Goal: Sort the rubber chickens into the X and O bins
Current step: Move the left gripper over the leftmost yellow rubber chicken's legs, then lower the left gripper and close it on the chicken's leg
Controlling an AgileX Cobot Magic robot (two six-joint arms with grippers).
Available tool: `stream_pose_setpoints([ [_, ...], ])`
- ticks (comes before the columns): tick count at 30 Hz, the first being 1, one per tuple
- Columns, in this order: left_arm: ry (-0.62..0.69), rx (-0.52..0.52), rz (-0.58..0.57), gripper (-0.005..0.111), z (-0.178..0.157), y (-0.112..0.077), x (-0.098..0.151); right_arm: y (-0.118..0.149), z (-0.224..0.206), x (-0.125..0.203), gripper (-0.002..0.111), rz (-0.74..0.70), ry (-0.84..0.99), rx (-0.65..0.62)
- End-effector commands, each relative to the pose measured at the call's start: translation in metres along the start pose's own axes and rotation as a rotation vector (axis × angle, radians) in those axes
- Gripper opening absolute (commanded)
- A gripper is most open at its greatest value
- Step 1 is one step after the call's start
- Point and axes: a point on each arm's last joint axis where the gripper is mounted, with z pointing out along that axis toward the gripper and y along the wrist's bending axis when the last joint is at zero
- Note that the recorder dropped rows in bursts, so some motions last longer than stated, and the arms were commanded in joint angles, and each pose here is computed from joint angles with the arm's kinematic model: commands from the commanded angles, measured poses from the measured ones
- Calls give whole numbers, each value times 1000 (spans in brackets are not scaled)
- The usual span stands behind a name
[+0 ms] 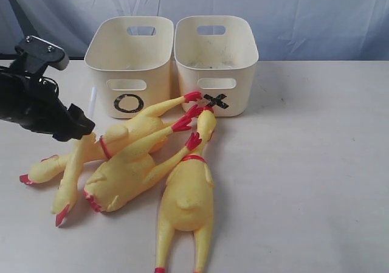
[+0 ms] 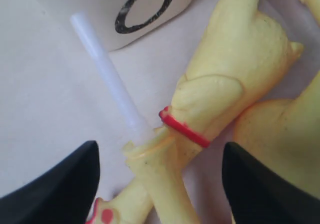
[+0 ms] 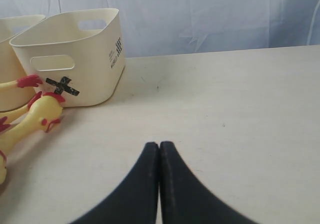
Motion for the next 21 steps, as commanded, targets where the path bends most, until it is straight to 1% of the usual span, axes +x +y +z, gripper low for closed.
stream_pose_setpoints([
  [1,-51,-18,43,66,-20,-4,-8,0,0,0,0,-5,-9,5],
  [6,-75,-33,66,66,-30,-6,-11,0,0,0,0,-5,-9,5],
  [12,4,-24,171,65,-30,-6,-4,0,0,0,0,-5,-9,5],
  [15,42,-37,239,65,-31,-5,-1,0,0,0,0,-5,-9,5],
  [18,124,-68,369,65,-31,0,6,0,0,0,0,-5,-9,5],
  [21,159,-71,408,65,-31,0,10,0,0,0,0,-5,-9,5],
])
